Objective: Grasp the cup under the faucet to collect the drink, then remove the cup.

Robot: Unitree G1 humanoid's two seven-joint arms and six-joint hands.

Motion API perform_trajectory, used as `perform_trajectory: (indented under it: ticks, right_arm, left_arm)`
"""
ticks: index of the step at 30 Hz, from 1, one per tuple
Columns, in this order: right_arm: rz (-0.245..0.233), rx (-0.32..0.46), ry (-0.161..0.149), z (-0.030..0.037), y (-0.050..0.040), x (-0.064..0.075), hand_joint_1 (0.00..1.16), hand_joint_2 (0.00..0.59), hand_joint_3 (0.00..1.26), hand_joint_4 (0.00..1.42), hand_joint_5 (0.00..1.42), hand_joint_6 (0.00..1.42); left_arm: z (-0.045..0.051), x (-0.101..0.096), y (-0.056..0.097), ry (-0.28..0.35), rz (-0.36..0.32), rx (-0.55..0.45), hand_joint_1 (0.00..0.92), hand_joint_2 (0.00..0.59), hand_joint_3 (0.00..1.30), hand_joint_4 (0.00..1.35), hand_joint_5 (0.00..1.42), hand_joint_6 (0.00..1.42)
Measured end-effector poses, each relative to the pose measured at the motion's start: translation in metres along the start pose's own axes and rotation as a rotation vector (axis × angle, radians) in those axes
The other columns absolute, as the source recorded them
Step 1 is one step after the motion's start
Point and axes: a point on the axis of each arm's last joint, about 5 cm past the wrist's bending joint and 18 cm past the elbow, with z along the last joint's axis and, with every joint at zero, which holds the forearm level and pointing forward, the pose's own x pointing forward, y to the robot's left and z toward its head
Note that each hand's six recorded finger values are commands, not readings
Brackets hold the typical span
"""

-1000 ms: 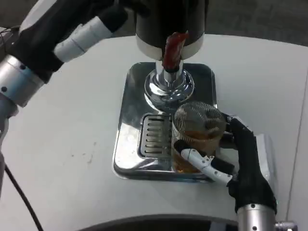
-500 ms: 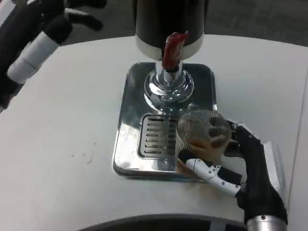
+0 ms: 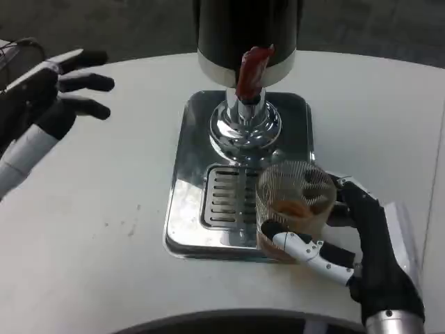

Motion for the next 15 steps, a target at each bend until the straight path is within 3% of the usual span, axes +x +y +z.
perform_trajectory:
  ticks: [5, 9, 15]
  right_arm:
    - [0.020, -0.023, -0.024, 0.0016, -0.0078, -0.001, 0.85, 0.220, 0.66, 0.71, 0.77, 0.45]
    - [0.033, -0.024, -0.042, 0.0050, -0.0135, -0.006, 0.85, 0.220, 0.68, 0.71, 0.77, 0.45]
    - [0.060, -0.026, -0.050, 0.0077, -0.0272, -0.018, 0.86, 0.220, 0.69, 0.72, 0.78, 0.45]
  left_arm:
    - [-0.0063, -0.024, -0.009, 0.083, -0.032, 0.040, 0.000, 0.000, 0.25, 0.30, 0.43, 0.31]
    - [-0.0090, -0.033, -0.016, 0.101, -0.068, 0.071, 0.000, 0.005, 0.25, 0.29, 0.40, 0.30]
    - [-0.0137, -0.047, -0.039, 0.118, -0.140, 0.095, 0.000, 0.021, 0.25, 0.25, 0.34, 0.28]
